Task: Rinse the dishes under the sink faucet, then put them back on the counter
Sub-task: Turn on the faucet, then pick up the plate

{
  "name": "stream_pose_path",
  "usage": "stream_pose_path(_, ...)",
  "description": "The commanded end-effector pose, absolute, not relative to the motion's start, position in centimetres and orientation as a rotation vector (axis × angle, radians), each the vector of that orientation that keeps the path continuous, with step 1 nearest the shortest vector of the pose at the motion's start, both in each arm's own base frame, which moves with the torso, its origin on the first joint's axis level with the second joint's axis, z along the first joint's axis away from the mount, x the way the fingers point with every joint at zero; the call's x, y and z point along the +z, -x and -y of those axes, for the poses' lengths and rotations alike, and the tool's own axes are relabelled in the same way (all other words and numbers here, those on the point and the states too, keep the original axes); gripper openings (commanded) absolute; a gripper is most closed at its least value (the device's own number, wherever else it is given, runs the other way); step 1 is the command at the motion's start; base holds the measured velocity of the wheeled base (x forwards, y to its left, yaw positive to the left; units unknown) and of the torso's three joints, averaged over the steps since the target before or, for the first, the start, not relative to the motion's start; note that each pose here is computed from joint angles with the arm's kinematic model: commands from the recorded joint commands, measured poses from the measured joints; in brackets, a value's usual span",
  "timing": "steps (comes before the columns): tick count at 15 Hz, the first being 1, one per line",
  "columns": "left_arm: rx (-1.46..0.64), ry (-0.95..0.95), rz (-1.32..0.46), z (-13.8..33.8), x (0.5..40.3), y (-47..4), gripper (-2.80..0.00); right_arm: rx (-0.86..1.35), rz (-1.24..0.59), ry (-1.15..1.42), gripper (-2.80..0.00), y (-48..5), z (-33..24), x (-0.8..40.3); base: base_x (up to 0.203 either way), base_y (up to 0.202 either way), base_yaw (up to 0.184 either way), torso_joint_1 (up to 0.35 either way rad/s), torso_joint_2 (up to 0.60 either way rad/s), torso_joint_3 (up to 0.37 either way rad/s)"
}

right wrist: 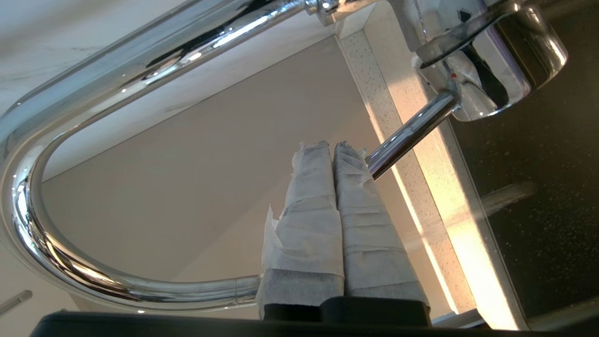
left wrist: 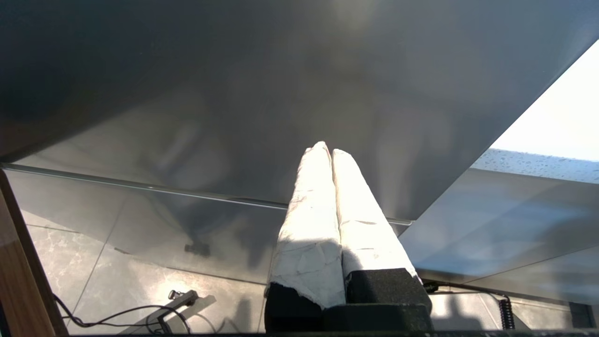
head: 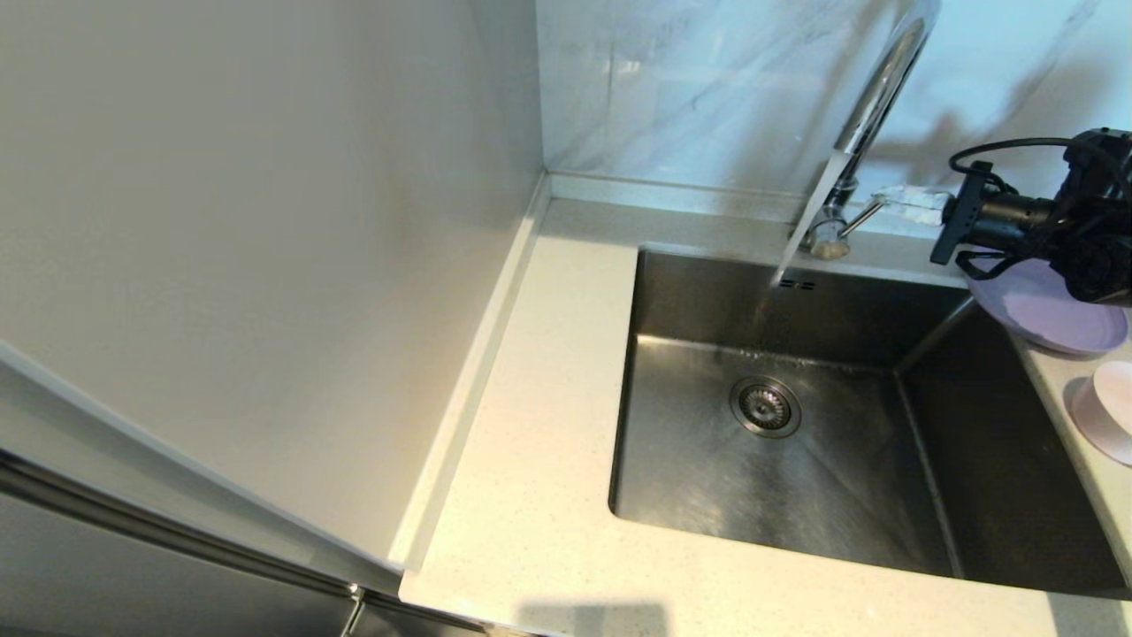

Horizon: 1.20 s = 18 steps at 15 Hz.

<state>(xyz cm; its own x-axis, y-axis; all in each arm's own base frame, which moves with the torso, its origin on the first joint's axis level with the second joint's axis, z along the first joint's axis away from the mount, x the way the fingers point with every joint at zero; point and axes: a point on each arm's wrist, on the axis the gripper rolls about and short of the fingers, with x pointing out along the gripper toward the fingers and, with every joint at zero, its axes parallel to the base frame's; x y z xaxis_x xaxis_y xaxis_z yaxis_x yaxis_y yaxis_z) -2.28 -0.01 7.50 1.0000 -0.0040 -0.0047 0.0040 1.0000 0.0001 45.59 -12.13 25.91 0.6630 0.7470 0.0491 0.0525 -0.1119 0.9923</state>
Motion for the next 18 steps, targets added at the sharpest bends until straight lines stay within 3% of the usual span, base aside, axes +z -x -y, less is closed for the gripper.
stream_pose_path(1,-0.003,0.000,-0.005,0.0,7.5,2.3,-2.80,0.665,-0.667,-1.598,-2.80,-45.5,12.3,26.0,0.000,0.000,0.000,0.000,0.00,0.000)
stream_pose_path(7,-0.005,0.000,-0.005,0.0,7.5,2.3,-2.80,0.583,-0.586,-1.632,-2.80,-42.9,15.7,26.6,0.000,0.000,0.000,0.000,0.00,0.000)
stream_pose_path(14,-0.003,0.000,-0.005,0.0,7.5,2.3,-2.80,0.335,-0.423,-1.733,-2.80,-38.9,21.3,26.6,0.000,0.000,0.000,0.000,0.00,0.000)
stream_pose_path(18,-0.003,0.000,-0.005,0.0,7.5,2.3,-2.80,0.140,-0.494,-1.749,-2.80,-34.7,20.3,29.0,0.000,0.000,0.000,0.000,0.00,0.000)
